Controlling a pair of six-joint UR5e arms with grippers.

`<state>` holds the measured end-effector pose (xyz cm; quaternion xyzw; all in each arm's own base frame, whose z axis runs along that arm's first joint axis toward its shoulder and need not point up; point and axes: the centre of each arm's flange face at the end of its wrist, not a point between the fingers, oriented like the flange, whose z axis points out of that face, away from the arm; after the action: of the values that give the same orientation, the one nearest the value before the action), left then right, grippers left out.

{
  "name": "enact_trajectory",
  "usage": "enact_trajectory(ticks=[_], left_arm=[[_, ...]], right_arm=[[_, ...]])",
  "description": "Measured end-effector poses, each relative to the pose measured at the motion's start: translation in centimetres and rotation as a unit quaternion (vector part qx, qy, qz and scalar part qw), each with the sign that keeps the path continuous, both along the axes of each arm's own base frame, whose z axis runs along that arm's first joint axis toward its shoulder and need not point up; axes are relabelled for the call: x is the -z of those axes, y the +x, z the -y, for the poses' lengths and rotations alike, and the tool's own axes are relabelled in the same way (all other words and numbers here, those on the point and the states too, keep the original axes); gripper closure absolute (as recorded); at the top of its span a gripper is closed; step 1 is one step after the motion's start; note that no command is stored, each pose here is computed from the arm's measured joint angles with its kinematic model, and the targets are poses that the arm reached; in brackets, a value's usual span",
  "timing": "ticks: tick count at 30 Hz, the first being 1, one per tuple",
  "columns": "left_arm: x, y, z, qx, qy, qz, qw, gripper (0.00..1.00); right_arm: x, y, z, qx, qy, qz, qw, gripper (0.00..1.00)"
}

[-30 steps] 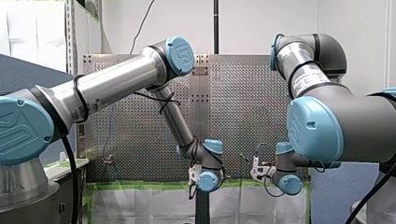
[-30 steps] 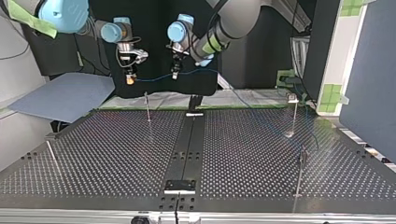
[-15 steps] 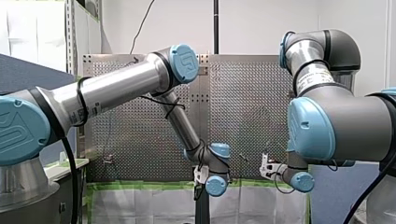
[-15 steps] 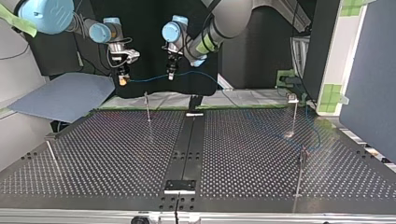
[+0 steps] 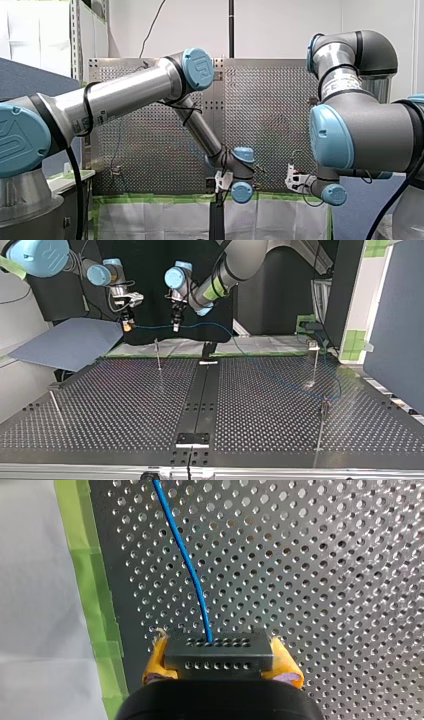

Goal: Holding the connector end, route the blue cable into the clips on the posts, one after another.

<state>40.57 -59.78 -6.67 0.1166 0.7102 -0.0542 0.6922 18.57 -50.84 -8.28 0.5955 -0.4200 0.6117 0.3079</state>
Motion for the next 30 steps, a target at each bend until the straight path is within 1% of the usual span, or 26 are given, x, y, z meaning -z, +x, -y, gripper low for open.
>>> enact_trajectory(ticks=[2, 6, 10, 15, 17, 20, 30], left_arm=[[-0.1, 0.0, 0.2, 0.001, -0.002, 0.001, 1.0, 1.0], [-0.2, -0.3, 1.1, 0.013, -0.006, 0.004, 0.9999, 1.0], [0.8, -0.8, 1.9, 0.021, 0.0, -0.001, 0.9998, 1.0], [2.6, -1.2, 2.3, 0.017, 0.014, -0.012, 0.9997, 1.0], [3.2, -1.0, 2.3, 0.012, 0.018, -0.015, 0.9997, 1.0], [3.0, -0.3, 2.7, 0.007, 0.015, -0.012, 0.9998, 1.0], [0.2, 2.1, 5.0, 0.007, -0.014, 0.011, 0.9998, 1.0]], right_arm=[[-0.1, 0.0, 0.2, -0.001, -0.001, 0.001, 1.0, 1.0], [-0.2, -0.1, 0.6, -0.002, 0.0, 0.001, 1.0, 1.0], [-0.1, -0.1, 0.7, -0.002, 0.002, 0.001, 1.0, 1.0], [-0.1, -0.3, 0.8, 0.0, 0.002, 0.001, 1.0, 1.0], [-0.2, -0.3, 0.9, 0.0, 0.001, 0.002, 1.0, 1.0], [-0.2, -0.3, 1.1, 0.001, 0.0, 0.002, 1.0, 1.0], [-0.4, -0.7, 1.9, 0.006, 0.005, 0.003, 1.0, 1.0]])
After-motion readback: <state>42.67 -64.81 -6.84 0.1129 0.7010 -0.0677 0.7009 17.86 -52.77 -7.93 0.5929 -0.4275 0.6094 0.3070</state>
